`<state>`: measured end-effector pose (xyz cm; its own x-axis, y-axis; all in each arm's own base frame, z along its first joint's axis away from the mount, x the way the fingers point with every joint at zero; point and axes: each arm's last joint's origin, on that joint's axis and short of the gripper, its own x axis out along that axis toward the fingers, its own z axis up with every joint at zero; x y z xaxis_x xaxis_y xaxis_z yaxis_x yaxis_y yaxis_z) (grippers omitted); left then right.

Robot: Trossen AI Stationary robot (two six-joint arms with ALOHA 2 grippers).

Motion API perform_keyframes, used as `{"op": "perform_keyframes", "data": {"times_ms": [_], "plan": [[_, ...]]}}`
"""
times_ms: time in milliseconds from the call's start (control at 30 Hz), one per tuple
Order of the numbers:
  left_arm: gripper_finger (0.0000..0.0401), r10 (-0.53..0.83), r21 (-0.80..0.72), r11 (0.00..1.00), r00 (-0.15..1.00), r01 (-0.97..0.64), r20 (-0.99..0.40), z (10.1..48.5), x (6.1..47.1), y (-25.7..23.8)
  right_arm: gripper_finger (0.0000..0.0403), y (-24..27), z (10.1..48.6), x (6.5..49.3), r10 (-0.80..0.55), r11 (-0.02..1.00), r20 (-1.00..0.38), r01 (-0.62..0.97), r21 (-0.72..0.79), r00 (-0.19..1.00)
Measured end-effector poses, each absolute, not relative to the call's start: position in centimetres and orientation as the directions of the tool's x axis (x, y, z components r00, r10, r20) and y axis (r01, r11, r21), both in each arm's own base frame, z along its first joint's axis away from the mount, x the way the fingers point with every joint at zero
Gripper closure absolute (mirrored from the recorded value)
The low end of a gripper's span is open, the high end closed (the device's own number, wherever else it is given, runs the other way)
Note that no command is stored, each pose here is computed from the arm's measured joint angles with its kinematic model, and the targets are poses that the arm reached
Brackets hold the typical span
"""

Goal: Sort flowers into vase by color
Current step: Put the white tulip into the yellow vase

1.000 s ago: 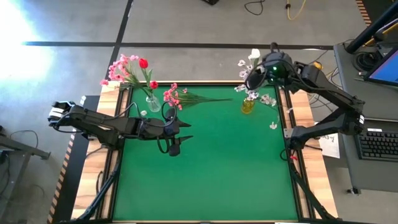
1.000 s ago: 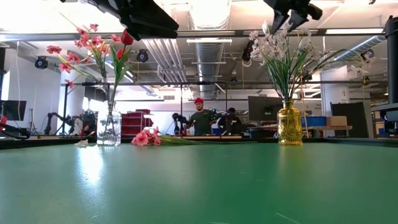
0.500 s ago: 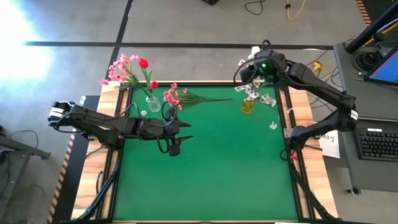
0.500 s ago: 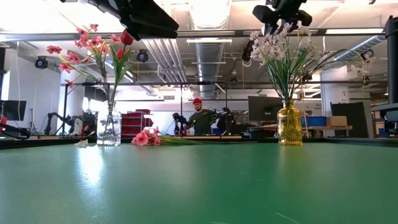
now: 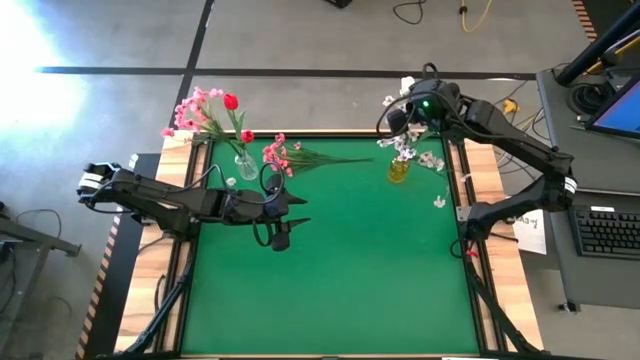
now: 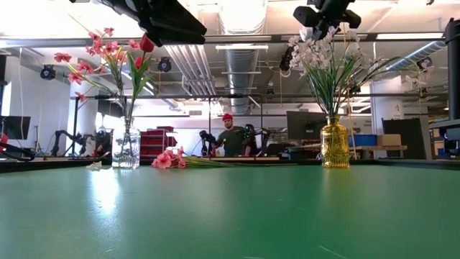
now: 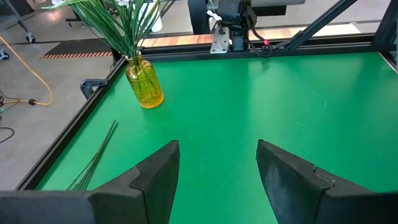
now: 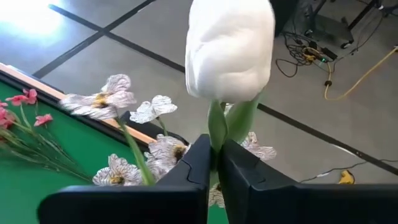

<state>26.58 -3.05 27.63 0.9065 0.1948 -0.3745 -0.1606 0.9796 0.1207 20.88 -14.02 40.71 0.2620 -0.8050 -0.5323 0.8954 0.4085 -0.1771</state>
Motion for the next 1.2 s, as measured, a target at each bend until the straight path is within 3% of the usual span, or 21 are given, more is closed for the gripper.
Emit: {"op": "perform_keyframes", "data": {"times_ms": [433, 1200], "plan": [[0.0201, 0.196, 0.122, 0.979, 0.906, -0.161, -0.375, 27.6, 26.6, -3.0, 0.039, -12.8, 40.4, 19.3, -0.781, 0.386, -0.577, 0.911, -0.145, 0.239], [0.0201, 0.196, 0.124, 0.979, 0.904, -0.16, -0.381, 27.6, 26.6, -3.0, 0.039, -12.8, 34.6, 20.6, -0.744, 0.403, -0.64, 0.893, -0.201, 0.192]]}}
